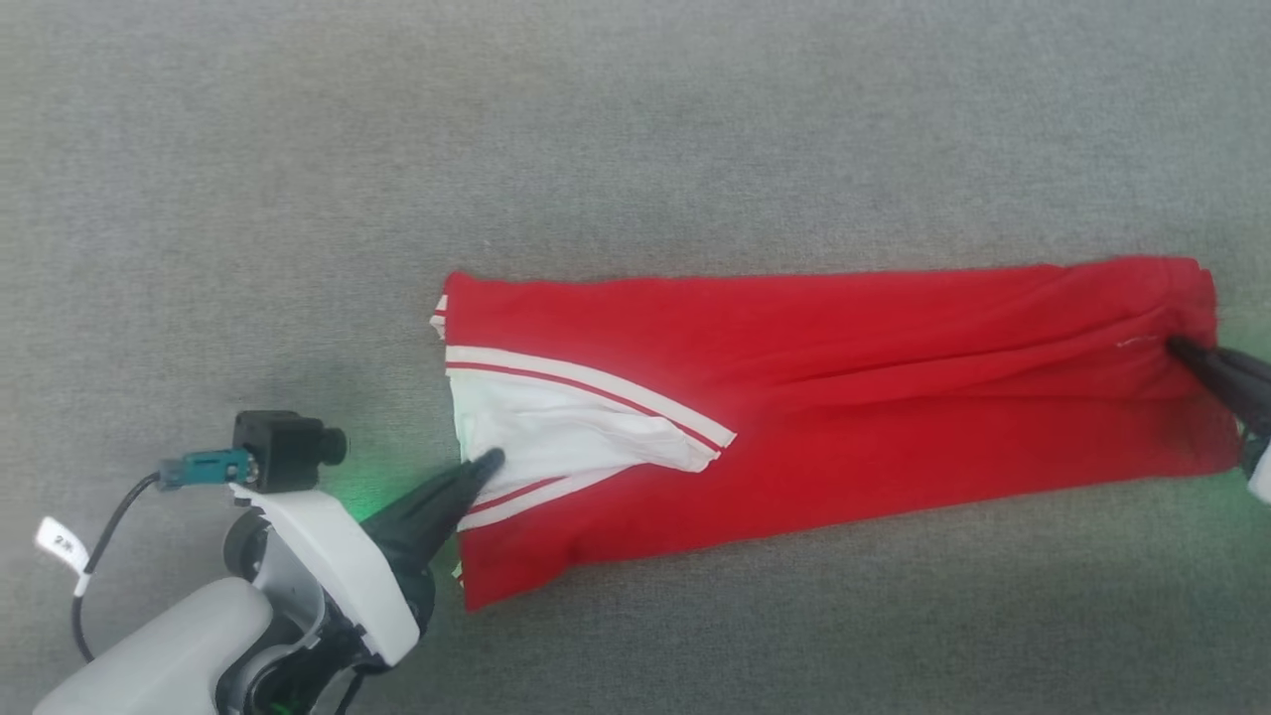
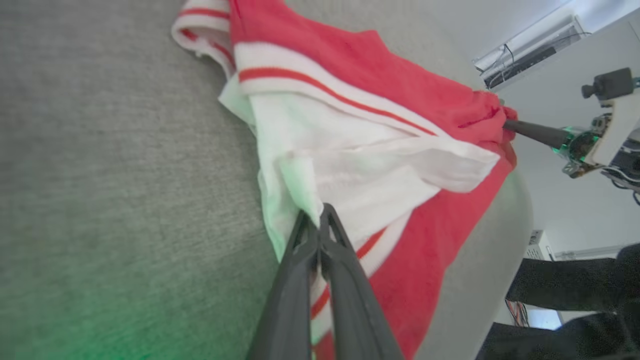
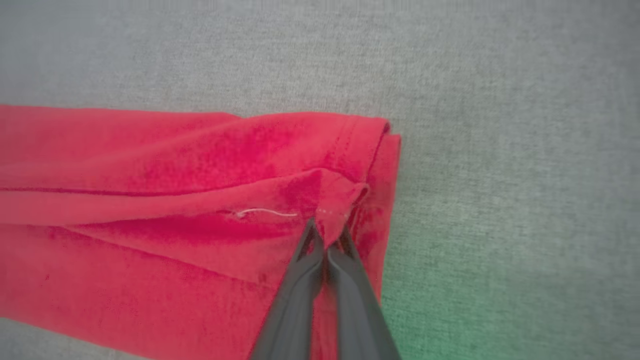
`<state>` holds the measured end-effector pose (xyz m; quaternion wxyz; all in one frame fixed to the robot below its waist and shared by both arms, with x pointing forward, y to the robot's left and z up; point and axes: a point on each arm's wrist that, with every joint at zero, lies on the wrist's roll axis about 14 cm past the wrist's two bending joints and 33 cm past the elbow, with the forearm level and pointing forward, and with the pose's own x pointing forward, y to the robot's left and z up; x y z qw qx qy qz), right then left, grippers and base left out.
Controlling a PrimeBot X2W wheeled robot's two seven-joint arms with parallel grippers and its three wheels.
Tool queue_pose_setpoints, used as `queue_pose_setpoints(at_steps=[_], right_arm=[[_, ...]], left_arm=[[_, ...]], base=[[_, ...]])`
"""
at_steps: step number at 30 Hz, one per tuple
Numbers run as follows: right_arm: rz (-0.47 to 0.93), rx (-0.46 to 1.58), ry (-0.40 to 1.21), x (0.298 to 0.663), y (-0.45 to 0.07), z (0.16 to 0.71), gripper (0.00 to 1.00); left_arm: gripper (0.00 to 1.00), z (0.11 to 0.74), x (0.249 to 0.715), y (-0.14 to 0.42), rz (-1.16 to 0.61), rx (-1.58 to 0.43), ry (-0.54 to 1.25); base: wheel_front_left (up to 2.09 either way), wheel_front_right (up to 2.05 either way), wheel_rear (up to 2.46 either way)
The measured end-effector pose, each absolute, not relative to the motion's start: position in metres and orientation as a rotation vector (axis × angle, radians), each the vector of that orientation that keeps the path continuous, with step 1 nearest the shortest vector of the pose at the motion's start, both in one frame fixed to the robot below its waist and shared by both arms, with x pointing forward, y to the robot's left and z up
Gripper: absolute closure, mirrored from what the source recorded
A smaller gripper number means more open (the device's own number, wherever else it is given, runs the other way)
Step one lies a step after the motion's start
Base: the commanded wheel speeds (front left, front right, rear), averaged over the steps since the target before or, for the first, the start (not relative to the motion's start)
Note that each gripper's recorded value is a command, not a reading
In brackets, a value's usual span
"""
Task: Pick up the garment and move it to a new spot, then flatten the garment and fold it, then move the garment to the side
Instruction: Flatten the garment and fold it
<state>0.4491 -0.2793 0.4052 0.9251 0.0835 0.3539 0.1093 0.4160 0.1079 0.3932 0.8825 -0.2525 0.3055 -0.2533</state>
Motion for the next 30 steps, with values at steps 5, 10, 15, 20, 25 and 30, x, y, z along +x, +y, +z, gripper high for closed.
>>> queue_pose_setpoints(at_steps=[5,10,15,20,25,30], right_arm=[[0.2,0.23,0.67,0.451,-0.286,0.426,0.0],[0.155,0.25,0.67,0.448,-0.302,0.43,0.0],[0.138,0.298,0.741,0.443,-0.3,0.416,0.0],[0.134,0.335,0.813,0.445,-0.293,0.401,0.0],[0.147,0.356,0.859,0.449,-0.282,0.391,0.0],[0.143,0.363,0.897,0.451,-0.279,0.385,0.0]], left_arm=[[0.0,0.415,0.422,0.123,-0.462,-0.576,0.508],[0.0,0.425,0.415,0.137,-0.398,-0.607,0.442],[0.0,0.416,0.4,0.16,-0.299,-0.558,0.427],[0.0,0.424,0.401,0.189,-0.157,-0.552,0.321],[0.0,0.422,0.388,0.22,-0.046,-0.419,0.262],[0.0,0.428,0.382,0.24,0.023,-0.243,0.209]], base=[[0.0,0.0,0.0],[0.0,0.0,0.0],[0.0,0.0,0.0],[0.0,0.0,0.0],[0.0,0.0,0.0],[0.0,0.0,0.0]])
